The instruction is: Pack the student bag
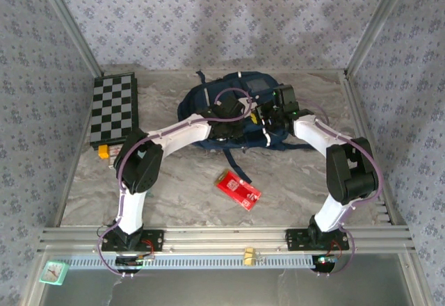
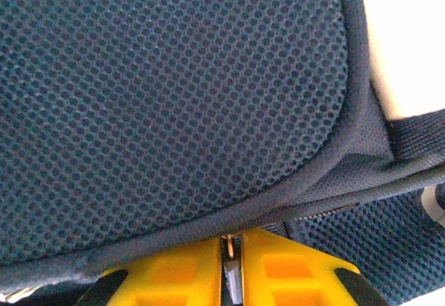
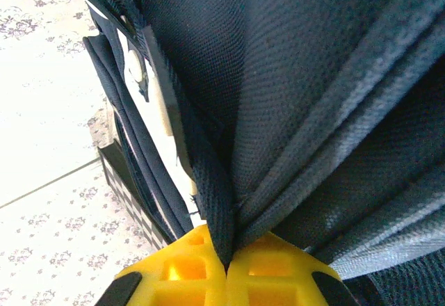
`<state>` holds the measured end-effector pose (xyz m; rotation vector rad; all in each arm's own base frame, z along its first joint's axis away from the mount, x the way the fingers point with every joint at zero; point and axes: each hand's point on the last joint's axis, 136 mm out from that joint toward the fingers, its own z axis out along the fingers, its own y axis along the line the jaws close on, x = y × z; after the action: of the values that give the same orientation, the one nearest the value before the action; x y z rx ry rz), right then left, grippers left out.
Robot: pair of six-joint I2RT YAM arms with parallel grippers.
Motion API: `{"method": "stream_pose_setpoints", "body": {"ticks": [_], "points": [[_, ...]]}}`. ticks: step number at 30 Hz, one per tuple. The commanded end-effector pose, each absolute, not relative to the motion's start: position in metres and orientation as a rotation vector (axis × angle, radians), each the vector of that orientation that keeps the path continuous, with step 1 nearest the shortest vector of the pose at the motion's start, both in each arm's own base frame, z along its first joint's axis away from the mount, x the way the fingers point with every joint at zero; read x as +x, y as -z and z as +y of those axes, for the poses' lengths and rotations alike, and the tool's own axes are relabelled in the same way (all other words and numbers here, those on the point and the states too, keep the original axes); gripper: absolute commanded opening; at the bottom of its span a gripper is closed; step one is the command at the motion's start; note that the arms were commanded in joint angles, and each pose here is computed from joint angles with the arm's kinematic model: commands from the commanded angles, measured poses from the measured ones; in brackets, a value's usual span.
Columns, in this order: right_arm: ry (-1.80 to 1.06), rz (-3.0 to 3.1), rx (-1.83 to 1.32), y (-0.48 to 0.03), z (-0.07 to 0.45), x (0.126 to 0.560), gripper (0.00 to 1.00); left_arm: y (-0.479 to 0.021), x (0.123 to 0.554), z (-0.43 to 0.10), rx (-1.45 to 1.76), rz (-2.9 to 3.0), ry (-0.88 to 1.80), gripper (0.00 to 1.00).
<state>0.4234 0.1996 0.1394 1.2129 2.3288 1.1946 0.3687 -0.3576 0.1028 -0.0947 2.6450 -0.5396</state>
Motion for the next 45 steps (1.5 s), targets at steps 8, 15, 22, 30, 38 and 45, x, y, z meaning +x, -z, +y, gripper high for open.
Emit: {"method": "stream_pose_setpoints", "body": {"ticks": [8,15,22,30,38,45], "points": [[-1.263,2.320,1.119,-0.164,0.216,0.426,0.00,-0.090,0.388,-0.369,-0.128,2.506,0.505,0.19],[-1.248,2.328,1.109,-0.162,0.214,0.425,0.00,-0.091,0.387,-0.360,-0.184,2.472,0.449,0.10],[-1.175,2.361,1.059,-0.158,0.190,0.425,0.00,-0.109,0.376,-0.334,-0.110,2.476,0.427,0.00],[-1.184,2.392,0.923,-0.164,0.156,0.443,0.00,-0.093,0.343,-0.279,0.101,2.544,0.212,0.00],[-1.184,2.443,0.733,-0.161,0.150,0.486,0.00,-0.111,0.324,-0.304,0.160,2.529,0.458,0.00],[-1.202,2.495,0.616,-0.168,0.160,0.511,0.21,-0.139,0.311,-0.394,0.239,2.471,0.662,0.00]]}}
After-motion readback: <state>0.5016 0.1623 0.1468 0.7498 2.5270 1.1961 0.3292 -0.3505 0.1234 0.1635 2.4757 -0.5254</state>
